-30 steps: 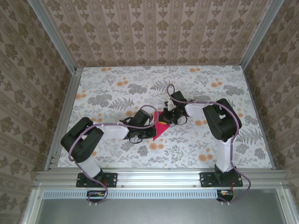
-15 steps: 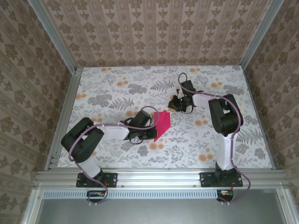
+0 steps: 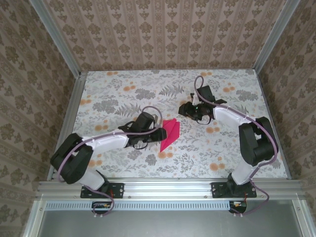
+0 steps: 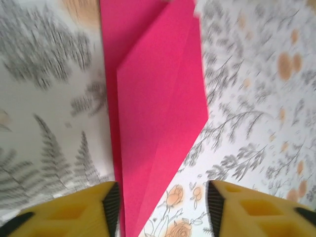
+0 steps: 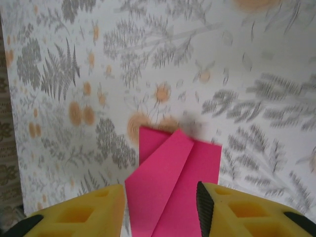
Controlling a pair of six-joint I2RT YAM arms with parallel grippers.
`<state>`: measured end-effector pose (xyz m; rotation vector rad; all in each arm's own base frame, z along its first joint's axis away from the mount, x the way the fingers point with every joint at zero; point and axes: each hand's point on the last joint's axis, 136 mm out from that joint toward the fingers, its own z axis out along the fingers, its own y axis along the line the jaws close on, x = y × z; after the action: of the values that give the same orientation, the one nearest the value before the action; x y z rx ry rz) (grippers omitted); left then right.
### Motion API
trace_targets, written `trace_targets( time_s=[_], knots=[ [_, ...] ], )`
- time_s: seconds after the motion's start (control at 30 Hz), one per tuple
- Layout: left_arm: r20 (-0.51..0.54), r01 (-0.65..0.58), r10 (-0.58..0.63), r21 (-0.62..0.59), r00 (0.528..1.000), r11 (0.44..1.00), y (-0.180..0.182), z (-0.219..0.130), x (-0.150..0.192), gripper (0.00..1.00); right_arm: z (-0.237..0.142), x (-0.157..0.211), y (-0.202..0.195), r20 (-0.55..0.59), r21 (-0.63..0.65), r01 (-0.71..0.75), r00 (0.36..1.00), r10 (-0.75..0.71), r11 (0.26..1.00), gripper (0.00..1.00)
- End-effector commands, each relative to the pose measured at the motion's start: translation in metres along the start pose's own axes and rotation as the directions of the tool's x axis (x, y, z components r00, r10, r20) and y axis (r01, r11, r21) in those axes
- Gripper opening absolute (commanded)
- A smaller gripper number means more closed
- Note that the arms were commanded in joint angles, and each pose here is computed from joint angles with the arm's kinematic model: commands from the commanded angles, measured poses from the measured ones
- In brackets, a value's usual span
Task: Fold a paper plane with a square sheet of paper (pick it up from the middle)
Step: Pick up the paper from the center of the table.
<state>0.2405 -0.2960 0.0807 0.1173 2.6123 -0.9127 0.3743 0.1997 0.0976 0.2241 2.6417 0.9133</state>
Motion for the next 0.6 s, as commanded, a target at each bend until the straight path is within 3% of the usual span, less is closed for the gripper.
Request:
trace_targets(
  time_s=[0.0, 0.17, 0.57],
  knots=[
    [0.101, 0.072, -0.064, -0.074, 0.993, 0.995, 0.024, -0.019, -0.014, 0.65, 0.008, 0.030, 0.003, -0.068, -0.016, -0.027, 0.997, 0.026, 0.999, 0.47],
    [0.151, 0.147, -0.131, -0.099, 0.980, 0.984, 0.049, -0.037, -0.016, 0.77, 0.030, 0.050, 0.009, -0.104, 0.002, -0.017, 0.994, 0.017, 1.000, 0.49],
    [0.159, 0.202, -0.184, -0.103, 0.970, 0.974, 0.073, -0.052, -0.009, 0.94, 0.063, 0.060, 0.007, -0.145, 0.030, -0.036, 0.989, 0.040, 0.999, 0.47]
  ],
)
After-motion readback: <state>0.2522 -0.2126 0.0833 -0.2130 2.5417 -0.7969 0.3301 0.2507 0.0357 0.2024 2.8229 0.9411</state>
